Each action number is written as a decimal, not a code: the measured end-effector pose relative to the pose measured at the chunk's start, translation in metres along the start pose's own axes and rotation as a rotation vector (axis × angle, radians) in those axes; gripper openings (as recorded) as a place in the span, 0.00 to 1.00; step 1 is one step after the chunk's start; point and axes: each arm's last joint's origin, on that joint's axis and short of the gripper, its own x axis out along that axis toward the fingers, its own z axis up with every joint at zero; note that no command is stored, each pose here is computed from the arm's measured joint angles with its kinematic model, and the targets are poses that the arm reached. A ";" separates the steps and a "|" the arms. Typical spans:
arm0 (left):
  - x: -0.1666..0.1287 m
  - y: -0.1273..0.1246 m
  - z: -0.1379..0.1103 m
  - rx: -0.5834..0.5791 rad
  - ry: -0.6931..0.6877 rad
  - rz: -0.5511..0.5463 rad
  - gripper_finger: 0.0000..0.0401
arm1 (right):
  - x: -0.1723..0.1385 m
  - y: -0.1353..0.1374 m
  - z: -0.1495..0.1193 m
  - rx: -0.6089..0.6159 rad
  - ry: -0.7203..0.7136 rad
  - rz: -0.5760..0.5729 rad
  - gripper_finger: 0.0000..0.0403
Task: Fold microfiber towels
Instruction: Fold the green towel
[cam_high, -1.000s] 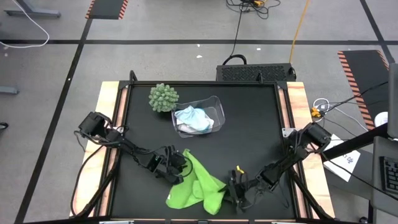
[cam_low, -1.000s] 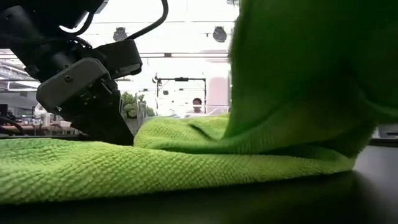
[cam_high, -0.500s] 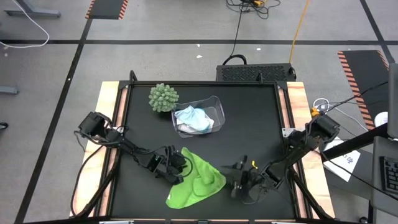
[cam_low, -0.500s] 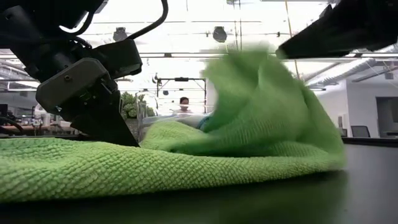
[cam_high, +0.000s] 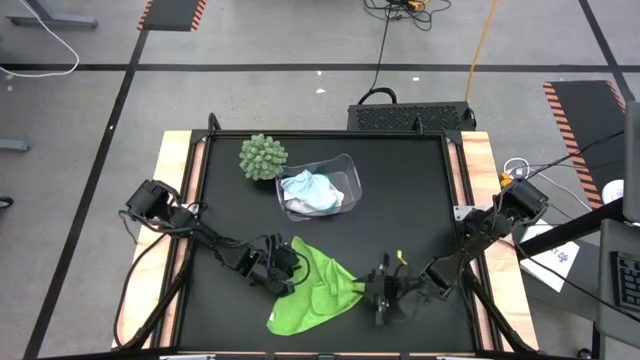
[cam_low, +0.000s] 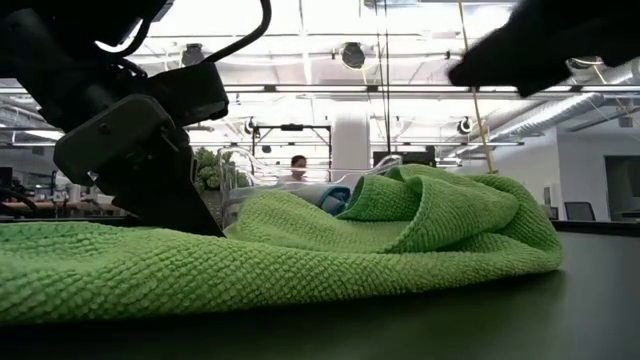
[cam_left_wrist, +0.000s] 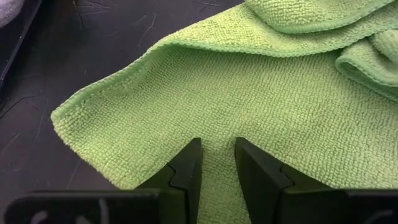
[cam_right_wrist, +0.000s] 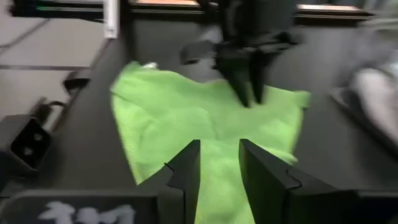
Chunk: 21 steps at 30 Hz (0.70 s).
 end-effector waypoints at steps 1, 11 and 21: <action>0.000 0.001 0.000 -0.002 0.000 0.001 0.25 | 0.004 -0.001 0.001 -0.003 0.000 0.032 0.27; 0.001 0.002 0.002 0.005 -0.001 0.004 0.25 | 0.032 -0.026 -0.003 0.092 0.137 0.109 0.43; 0.001 0.002 0.002 0.013 -0.002 0.005 0.25 | 0.036 -0.027 -0.004 0.106 0.175 0.198 0.43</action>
